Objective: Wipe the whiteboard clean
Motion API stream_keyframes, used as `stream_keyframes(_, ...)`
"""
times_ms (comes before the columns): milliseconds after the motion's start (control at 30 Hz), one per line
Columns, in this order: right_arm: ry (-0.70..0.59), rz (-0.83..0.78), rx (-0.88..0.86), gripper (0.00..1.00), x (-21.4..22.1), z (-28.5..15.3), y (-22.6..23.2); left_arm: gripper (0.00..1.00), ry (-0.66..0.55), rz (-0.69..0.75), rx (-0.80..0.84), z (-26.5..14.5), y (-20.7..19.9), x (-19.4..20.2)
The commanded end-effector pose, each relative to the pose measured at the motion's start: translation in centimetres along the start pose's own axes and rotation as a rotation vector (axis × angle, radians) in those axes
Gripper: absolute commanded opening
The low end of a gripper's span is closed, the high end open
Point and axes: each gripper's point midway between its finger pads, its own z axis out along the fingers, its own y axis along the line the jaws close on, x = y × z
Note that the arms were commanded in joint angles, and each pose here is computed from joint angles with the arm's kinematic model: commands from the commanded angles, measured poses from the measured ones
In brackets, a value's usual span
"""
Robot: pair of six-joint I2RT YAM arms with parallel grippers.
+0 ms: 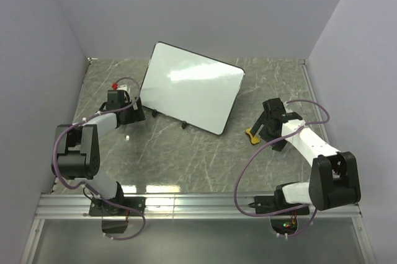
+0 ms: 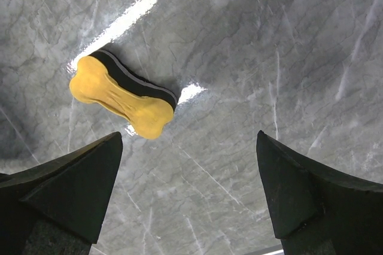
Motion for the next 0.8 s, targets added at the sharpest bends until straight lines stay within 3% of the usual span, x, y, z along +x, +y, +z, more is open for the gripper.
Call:
stream_keyframes(0, -0.033, 0.002, 0.008, 0.99, -0.7, 0.2, -0.1, 0.97, -0.026, 0.023, -0.005, -0.2, 0.0, -0.8)
stream_keyframes(367, -0.079, -0.053, -0.057, 0.99, -2.1, -1.5, 0.9, 0.95, -0.129, -0.080, 0.011, -2.9, 0.9, -3.8)
stream_keyframes(533, -0.125, -0.188, -0.340, 0.98, -3.6, -6.8, 6.5, 0.95, -0.195, -0.130, 0.082, -6.6, -0.7, -5.0)
stream_keyframes(600, -0.139, -0.240, -0.427, 0.98, -4.2, -9.0, 8.5, 0.99, -0.233, -0.150, 0.093, -8.5, -1.0, -5.6)
stream_keyframes(767, -0.095, -0.356, -0.701, 0.99, -2.6, -15.1, 13.6, 1.00, -0.256, -0.164, 0.221, -12.1, -3.6, -6.0)
